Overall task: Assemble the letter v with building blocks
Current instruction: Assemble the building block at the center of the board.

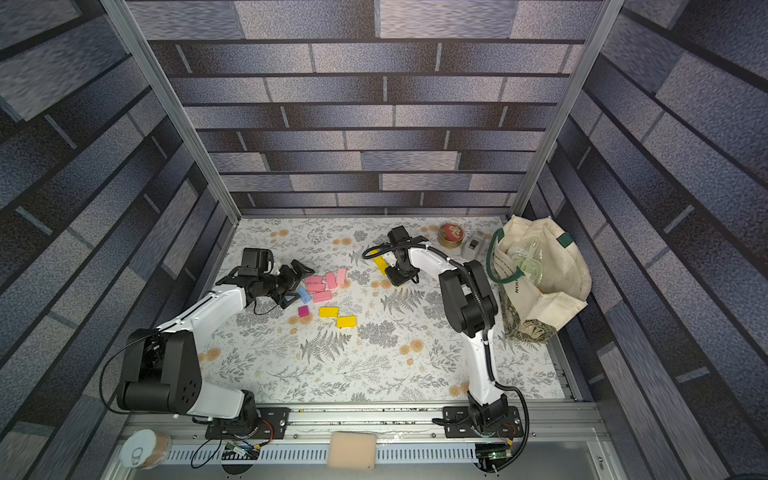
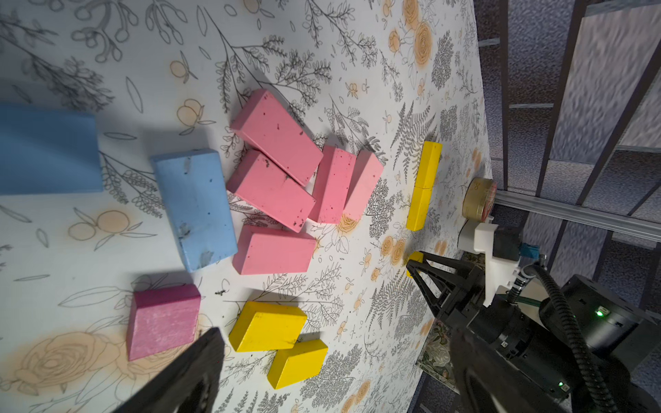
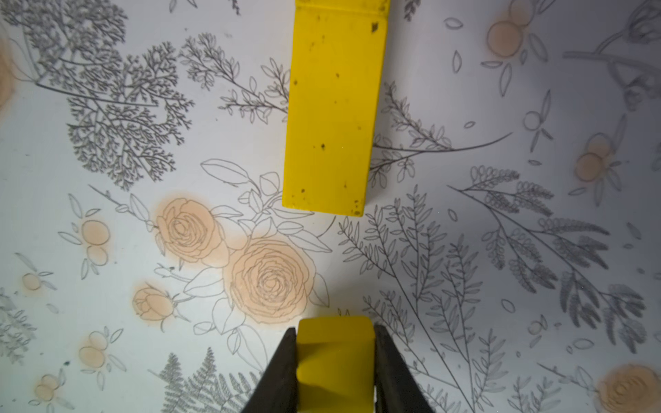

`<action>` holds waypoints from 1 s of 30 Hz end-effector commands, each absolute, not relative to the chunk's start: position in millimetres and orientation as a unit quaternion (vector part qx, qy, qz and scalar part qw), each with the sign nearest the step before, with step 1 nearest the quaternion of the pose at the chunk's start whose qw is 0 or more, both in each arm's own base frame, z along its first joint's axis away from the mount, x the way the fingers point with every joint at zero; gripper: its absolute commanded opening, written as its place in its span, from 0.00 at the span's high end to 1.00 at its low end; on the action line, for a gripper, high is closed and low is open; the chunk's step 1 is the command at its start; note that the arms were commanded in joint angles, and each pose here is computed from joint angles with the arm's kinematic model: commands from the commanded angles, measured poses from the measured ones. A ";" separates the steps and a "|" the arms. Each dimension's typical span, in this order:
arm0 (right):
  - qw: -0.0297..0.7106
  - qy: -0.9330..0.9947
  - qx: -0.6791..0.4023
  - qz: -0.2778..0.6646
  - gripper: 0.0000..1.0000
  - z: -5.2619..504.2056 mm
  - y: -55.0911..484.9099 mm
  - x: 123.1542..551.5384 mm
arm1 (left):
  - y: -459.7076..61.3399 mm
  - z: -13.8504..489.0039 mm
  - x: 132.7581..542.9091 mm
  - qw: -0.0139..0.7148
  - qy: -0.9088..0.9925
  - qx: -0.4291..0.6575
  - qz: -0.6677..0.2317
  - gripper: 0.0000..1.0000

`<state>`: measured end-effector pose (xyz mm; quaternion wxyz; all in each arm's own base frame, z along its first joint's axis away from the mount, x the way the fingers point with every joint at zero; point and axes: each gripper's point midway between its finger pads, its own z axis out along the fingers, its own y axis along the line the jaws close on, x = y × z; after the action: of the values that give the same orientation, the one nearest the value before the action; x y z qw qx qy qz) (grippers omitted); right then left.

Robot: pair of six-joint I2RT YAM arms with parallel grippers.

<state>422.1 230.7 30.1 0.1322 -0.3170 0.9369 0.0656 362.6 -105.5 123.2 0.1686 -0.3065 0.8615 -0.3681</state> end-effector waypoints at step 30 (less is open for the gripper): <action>0.120 0.936 -0.327 0.047 0.55 20.8 226.9 402.9 | -104.8 117.0 359.5 0.159 0.860 -0.313 -0.370 0.00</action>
<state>416.1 233.0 23.3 0.1385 -0.3205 0.9354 0.0552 362.9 -105.1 120.1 0.1643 -0.3098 0.8615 -0.3671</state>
